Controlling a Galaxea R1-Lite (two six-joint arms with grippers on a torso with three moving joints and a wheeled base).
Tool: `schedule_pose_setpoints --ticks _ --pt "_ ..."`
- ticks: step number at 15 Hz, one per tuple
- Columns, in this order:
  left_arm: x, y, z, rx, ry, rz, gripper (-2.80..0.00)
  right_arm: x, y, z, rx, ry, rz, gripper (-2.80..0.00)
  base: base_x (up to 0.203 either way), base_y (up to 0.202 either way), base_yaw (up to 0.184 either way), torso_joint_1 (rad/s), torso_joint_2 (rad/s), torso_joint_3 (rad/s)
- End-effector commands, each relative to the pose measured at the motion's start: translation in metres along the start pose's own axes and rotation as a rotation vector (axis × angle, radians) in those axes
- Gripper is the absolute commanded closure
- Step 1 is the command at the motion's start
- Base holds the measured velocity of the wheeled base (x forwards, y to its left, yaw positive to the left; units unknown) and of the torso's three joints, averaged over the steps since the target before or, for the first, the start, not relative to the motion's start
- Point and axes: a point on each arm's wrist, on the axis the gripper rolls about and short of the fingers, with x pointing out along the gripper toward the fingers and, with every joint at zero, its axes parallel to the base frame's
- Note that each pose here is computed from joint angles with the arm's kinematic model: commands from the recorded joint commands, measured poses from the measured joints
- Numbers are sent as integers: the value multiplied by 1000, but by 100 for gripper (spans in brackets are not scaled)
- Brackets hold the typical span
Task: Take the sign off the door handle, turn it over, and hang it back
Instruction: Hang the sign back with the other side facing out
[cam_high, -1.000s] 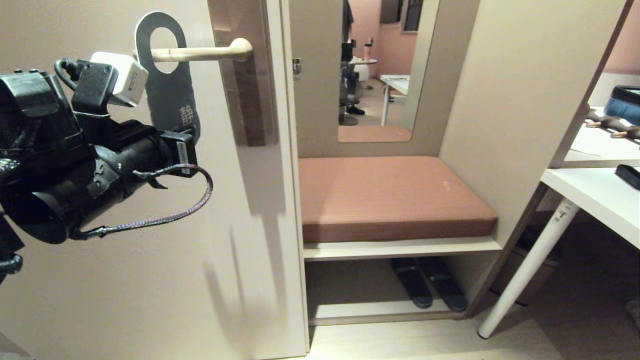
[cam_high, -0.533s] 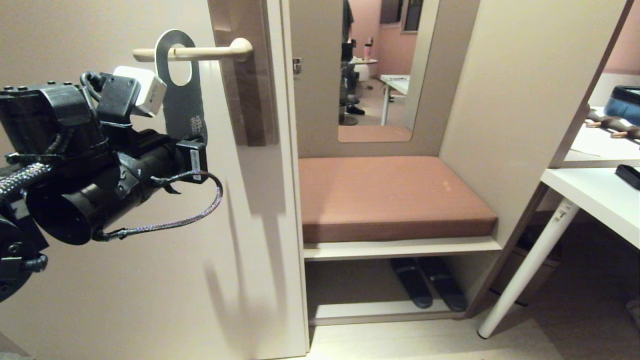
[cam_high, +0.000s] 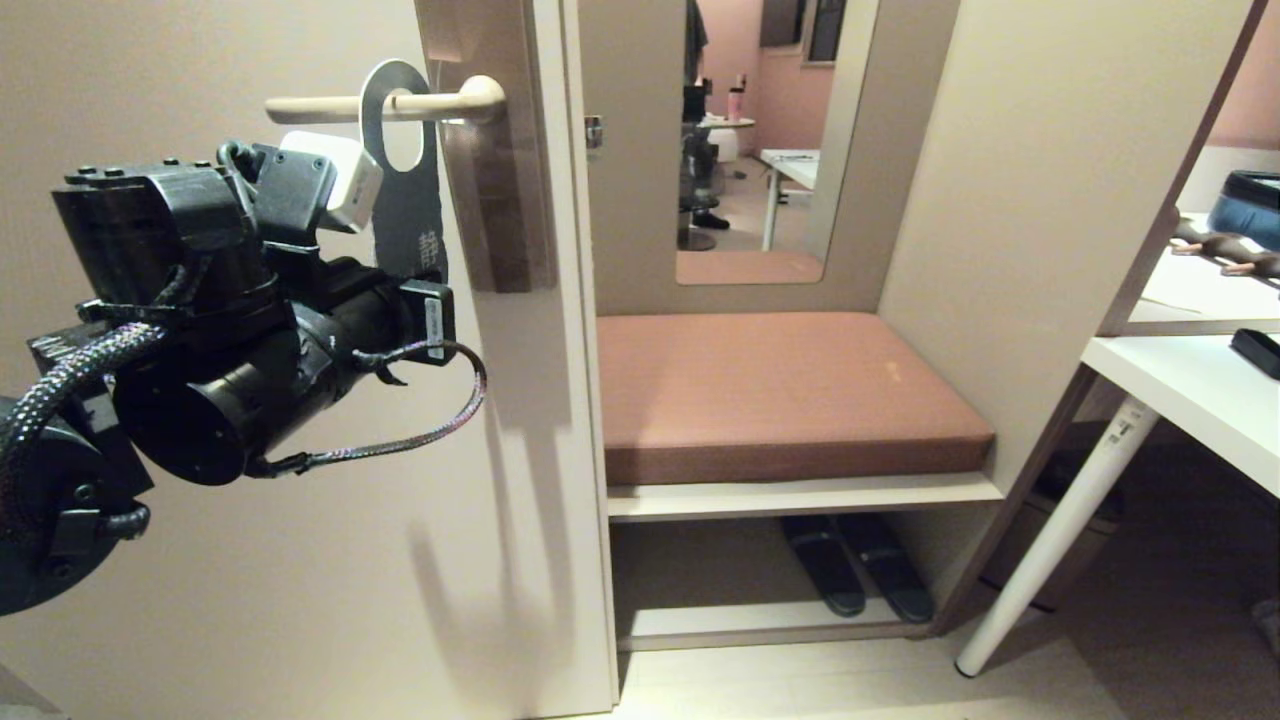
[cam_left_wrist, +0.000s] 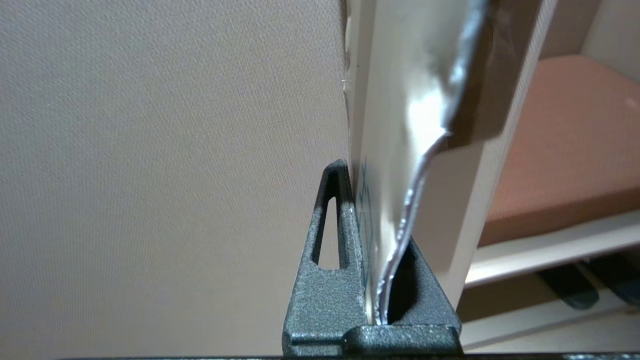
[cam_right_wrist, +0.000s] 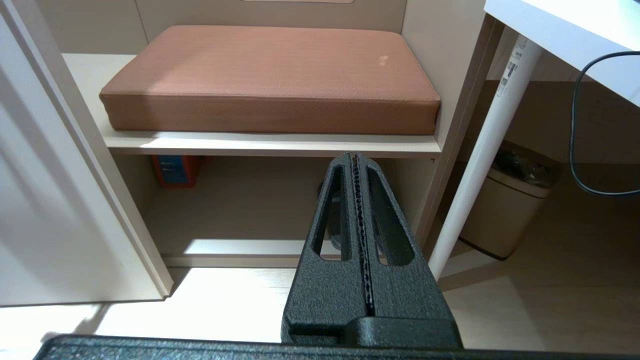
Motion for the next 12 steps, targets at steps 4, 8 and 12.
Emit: schedule_pose_setpoints --ticks 4,8,12 --pt "6 -15 9 -6 -26 -10 0 0 0 0 0 -2 0 0 0 0 0 0 0 0" --pt "9 -22 6 -1 -13 -15 0 0 0 0 0 0 -1 0 0 0 0 0 0 0" --pt "9 -24 4 0 -6 -19 0 0 0 0 0 -1 0 0 0 0 0 0 0 0"
